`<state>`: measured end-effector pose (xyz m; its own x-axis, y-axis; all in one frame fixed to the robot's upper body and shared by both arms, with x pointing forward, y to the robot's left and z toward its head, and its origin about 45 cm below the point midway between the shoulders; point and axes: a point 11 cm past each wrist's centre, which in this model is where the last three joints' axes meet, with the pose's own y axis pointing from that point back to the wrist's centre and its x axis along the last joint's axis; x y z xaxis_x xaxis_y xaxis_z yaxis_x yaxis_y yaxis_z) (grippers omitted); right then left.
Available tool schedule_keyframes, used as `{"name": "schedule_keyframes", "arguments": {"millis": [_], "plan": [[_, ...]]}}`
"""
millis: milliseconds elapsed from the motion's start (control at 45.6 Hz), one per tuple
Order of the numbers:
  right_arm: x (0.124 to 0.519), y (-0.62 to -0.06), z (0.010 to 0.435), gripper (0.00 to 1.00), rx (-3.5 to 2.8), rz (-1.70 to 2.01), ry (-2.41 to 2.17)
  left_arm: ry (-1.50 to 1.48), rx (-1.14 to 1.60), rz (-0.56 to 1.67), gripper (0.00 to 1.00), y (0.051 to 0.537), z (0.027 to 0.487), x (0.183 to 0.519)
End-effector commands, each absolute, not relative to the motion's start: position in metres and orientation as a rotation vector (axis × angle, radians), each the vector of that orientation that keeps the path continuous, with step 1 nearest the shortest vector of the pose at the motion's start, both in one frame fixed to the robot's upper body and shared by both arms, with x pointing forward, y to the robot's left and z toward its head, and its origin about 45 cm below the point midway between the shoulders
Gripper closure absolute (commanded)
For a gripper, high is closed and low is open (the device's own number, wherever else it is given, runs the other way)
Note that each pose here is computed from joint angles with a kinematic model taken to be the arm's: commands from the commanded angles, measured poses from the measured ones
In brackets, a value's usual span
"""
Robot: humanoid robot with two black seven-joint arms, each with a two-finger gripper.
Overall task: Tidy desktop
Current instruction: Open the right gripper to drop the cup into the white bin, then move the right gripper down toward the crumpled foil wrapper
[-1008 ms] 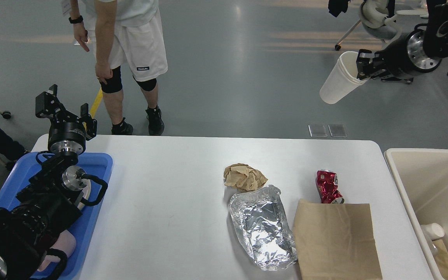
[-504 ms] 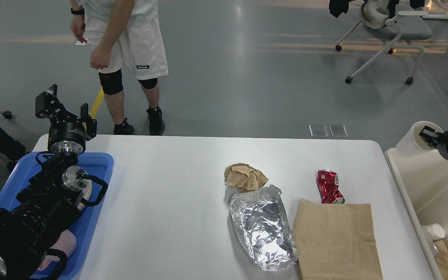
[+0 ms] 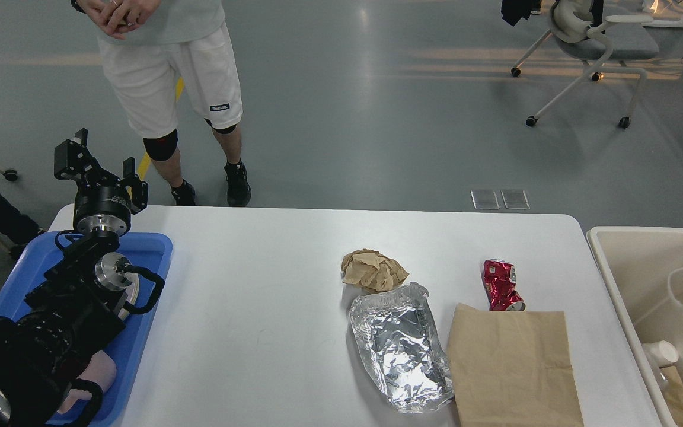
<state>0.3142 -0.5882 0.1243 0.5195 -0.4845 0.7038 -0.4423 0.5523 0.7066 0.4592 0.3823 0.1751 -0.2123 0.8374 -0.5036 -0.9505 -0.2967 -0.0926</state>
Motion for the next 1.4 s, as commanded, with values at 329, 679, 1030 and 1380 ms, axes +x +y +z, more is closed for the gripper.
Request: {"name": "schedule_keyframes", "arguments": {"millis": [329,679,1030,1380], "plan": [[0.391,-0.516,0.161,0.00,1.194,0.090,-1.036,0.278,-0.554,1.798,0.04,0.382,0.175,0.459],[0.471,-0.297,0.256,0.00,1.411,0.459,-0.626,0.278,-0.555,1.797,0.04,0.382,0.175,0.459],[0.418,-0.174,0.334,0.00,1.587,0.312,-0.092,0.278,-0.554,1.798,0.04,0.382,0.175,0.459],[0.383,-0.180,0.227,0.00,1.664,0.098,0.041,0.278,-0.554,1.798,0.04,0.382,0.175,0.459]]}}
